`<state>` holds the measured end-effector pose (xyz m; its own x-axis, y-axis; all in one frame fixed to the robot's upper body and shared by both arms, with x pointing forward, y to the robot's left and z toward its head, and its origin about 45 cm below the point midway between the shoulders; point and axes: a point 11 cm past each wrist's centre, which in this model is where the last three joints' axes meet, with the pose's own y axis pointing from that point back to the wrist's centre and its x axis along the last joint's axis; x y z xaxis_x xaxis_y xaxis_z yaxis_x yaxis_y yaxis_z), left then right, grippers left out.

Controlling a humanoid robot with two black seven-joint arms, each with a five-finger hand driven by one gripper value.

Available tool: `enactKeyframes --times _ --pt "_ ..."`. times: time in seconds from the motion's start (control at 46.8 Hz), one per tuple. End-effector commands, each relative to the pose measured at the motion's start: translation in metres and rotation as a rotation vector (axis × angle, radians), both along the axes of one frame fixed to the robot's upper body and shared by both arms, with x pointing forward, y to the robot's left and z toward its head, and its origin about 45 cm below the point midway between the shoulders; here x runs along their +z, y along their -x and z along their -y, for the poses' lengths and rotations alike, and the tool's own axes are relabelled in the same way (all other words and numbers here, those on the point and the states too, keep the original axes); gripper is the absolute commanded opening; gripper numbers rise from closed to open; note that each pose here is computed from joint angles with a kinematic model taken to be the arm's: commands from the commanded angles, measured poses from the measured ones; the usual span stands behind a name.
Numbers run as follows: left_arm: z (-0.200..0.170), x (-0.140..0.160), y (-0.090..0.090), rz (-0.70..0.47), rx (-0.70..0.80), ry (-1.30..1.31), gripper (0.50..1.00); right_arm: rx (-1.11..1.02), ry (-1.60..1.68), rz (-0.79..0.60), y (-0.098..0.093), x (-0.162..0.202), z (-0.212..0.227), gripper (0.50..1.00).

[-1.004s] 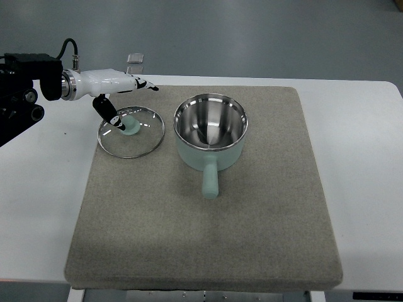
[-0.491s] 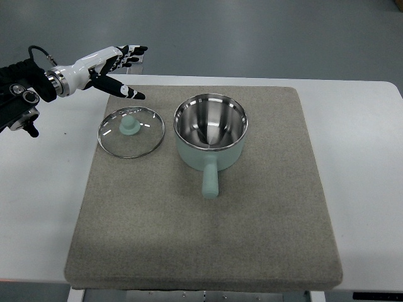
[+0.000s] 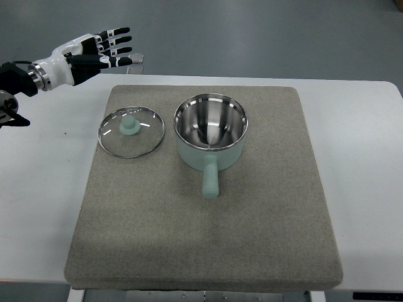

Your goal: Place lid left of pot with left hand

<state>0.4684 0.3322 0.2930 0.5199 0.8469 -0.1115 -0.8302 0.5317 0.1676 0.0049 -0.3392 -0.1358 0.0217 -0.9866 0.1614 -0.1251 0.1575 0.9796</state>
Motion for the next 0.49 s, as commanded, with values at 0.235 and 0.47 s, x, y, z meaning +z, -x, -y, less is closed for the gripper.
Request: enactKeyframes --times 0.235,0.47 --pt "-0.031 -0.016 0.003 -0.138 0.087 0.242 0.996 0.0 0.0 0.0 0.0 0.0 0.0 0.921" --pt "-0.027 -0.021 0.001 -0.162 0.103 0.319 0.996 0.0 0.0 0.0 0.0 0.0 0.0 0.921"
